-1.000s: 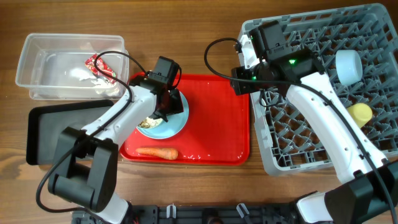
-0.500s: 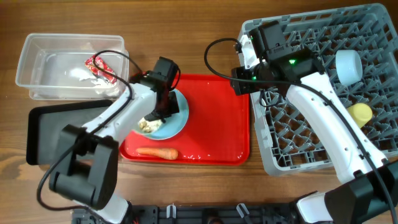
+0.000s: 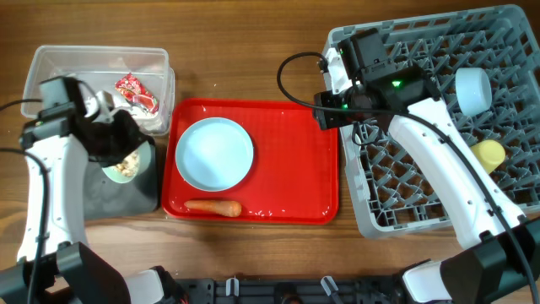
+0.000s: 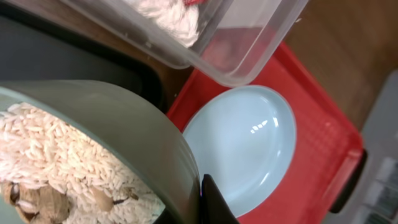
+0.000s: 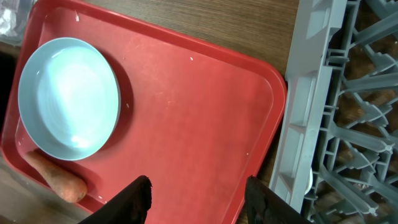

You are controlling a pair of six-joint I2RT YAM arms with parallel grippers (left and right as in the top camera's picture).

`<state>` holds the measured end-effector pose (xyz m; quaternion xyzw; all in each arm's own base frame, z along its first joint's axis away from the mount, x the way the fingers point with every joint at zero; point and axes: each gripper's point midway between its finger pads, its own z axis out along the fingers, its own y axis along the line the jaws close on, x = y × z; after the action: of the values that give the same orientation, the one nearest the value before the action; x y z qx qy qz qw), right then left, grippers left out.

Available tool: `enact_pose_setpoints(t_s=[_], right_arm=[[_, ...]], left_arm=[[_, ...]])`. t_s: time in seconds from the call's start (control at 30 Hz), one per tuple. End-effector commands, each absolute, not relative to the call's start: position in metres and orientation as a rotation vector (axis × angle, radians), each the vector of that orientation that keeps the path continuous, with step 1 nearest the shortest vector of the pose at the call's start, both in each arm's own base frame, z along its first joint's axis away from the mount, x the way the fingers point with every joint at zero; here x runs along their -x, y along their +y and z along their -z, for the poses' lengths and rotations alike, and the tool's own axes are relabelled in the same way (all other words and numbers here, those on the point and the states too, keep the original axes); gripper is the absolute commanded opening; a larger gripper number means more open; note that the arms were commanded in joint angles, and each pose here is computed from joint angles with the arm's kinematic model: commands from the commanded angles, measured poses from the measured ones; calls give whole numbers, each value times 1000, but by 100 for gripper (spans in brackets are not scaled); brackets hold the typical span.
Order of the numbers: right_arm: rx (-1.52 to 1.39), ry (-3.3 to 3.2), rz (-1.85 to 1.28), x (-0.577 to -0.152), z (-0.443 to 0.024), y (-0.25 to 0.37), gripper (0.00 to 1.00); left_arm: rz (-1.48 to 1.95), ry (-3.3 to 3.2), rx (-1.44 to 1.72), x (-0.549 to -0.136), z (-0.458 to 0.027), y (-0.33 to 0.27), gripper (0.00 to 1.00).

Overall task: Sort waste into correct bins and load items into the dishwasher rack
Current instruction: 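Tip the green bowl over the black tray to dump the rice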

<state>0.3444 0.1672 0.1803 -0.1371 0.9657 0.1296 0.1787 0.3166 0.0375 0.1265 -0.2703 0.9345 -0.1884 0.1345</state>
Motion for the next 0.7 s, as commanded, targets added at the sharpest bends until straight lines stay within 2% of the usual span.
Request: enact_pose_setpoints(t_s=[0.0,0.13,0.47,0.67], right_arm=[[393,2749,-386,-343,-175,170,51],[392,2750,-386,-342,-175,170,51],[393,2758,-384,-341,-174,170,51],[392,2765,-382,-339,-173,169,51]], left_arm=[[943,2529,701,-316,-134,35,4],[1204,2299,597,-307,-141,40,4],[1256,2191,470,-304,-149,40,4],[1298,2096,273,-299,-162,27,4]])
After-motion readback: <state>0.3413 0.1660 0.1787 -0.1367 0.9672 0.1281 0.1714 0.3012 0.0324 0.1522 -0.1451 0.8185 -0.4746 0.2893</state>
